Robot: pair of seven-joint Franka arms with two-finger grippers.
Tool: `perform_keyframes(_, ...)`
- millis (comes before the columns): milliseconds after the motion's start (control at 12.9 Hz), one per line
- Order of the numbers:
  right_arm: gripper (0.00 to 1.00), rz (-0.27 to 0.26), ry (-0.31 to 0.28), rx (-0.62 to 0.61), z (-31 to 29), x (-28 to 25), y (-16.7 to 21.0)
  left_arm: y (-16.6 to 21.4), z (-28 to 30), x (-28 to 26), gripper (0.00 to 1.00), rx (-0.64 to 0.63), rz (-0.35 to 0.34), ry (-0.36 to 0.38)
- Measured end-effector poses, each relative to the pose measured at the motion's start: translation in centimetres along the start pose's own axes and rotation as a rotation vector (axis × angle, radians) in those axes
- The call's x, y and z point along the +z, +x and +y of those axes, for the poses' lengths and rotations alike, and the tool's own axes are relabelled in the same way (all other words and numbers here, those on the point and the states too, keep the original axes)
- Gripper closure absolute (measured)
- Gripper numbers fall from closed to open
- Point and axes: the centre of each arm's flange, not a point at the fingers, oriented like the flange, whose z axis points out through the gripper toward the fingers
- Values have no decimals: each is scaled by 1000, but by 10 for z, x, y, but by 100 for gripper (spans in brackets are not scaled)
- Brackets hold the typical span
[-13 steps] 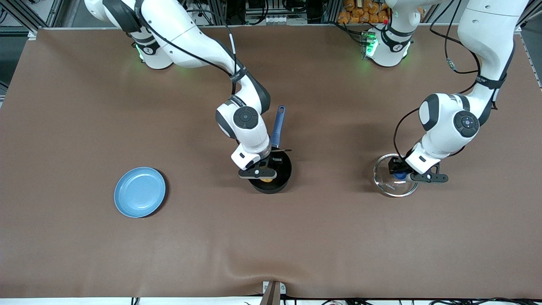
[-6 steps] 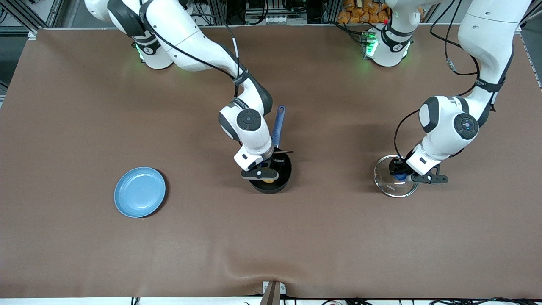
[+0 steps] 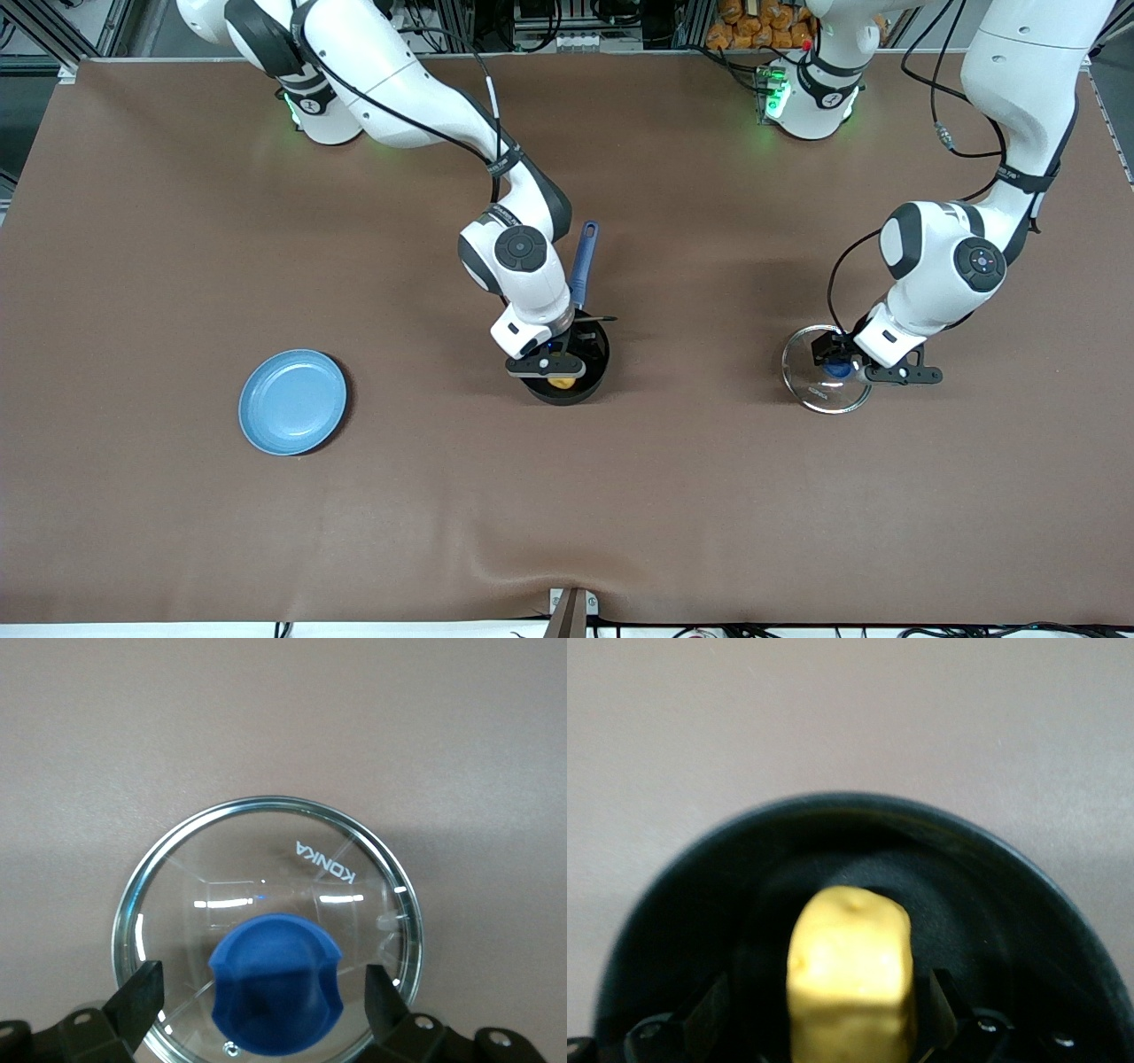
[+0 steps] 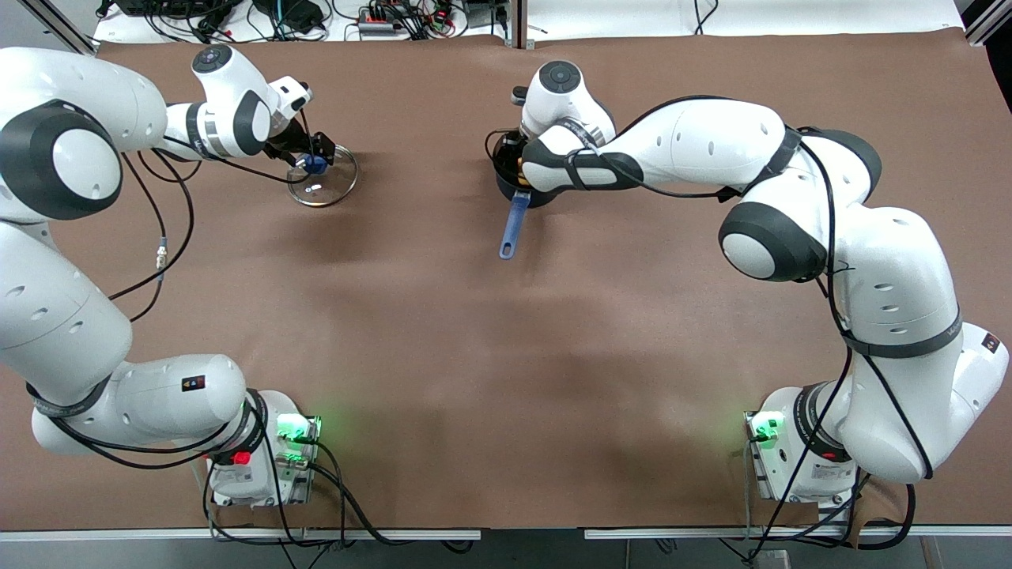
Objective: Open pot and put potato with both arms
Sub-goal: 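Open both grippers and raise both arms away from the pot and lid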
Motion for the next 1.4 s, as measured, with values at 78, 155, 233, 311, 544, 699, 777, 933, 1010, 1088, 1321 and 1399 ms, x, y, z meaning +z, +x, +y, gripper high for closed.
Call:
perform_keyframes(78, 0, -3, -7, 2, -2, -12, 5, 2, -1, -1, 0, -1, 4, 0)
perform_keyframes(155, 0, -16, -25, 6, -3, -29, 11, 3, 0, -2, 0, -1, 7, 0)
perform_keyframes(233, 0, -24, -36, 11, -4, -53, 17, 5, -1, -4, 0, -2, 12, 0)
perform_keyframes(311, 0, -32, -47, 18, -5, -81, 24, 10, -1, -8, 0, -2, 24, 0)
perform_keyframes(544, 0, -65, -87, 44, 10, -171, 43, 27, -7, -28, 0, -12, 63, 3)
perform_keyframes(699, 0, -105, -129, 45, 44, -240, 61, 40, -6, -54, 0, -9, 59, 8)
perform_keyframes(777, 0, -124, -147, 51, 67, -276, 70, 48, -4, -71, 0, -5, 49, 12)
perform_keyframes(933, 0, -157, -174, 71, 110, -343, 78, 62, 0, -112, 0, 1, 47, 19)
perform_keyframes(1010, 0, -180, -186, 59, 130, -371, 76, 67, 2, -132, 0, 4, 54, 24)
perform_keyframes(1088, 0, -205, -196, 35, 148, -395, 74, 70, 4, -151, 0, 8, 58, 28)
perform_keyframes(1321, 0, -240, -200, -10, 220, -446, 85, 76, 19, -206, 0, 27, 5, 34)
perform_keyframes(1399, 0, -250, -197, -28, 253, -459, 92, 78, 21, -223, 0, 30, -18, 35)
